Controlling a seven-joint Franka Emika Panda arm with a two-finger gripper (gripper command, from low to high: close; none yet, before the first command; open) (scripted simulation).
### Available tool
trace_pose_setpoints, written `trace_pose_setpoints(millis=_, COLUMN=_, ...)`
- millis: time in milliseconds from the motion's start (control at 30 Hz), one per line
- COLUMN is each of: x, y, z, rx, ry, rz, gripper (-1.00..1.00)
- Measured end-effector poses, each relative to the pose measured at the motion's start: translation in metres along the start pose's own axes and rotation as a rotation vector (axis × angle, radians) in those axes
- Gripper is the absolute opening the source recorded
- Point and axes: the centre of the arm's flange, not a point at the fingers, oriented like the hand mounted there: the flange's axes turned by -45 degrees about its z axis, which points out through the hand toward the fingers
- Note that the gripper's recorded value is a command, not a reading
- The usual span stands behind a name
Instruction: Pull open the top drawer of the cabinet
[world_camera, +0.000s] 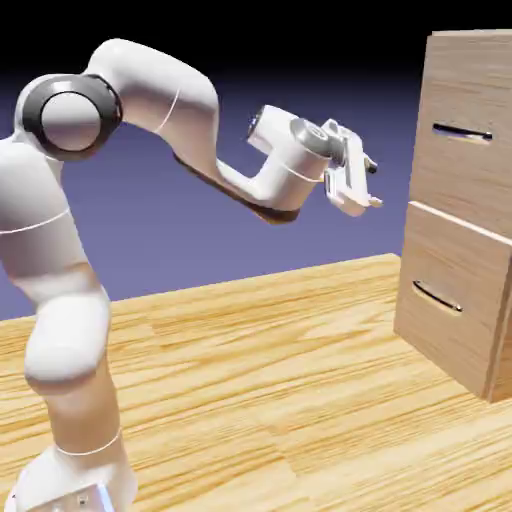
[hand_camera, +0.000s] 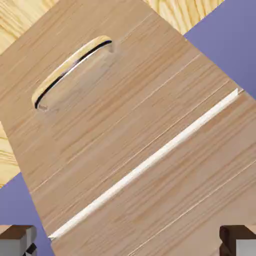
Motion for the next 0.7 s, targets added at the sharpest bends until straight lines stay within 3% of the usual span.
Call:
trace_pose_setpoints(millis=367, x=-0.024, y=0.021, z=0.035, rx=-0.035, ry=-0.178, rz=-0.849, gripper=0.0)
trace_pose_setpoints(millis=700, x=-0.061, y=0.022, z=0.067, rx=0.055, ry=-0.39, rz=-1.569, gripper=0.0)
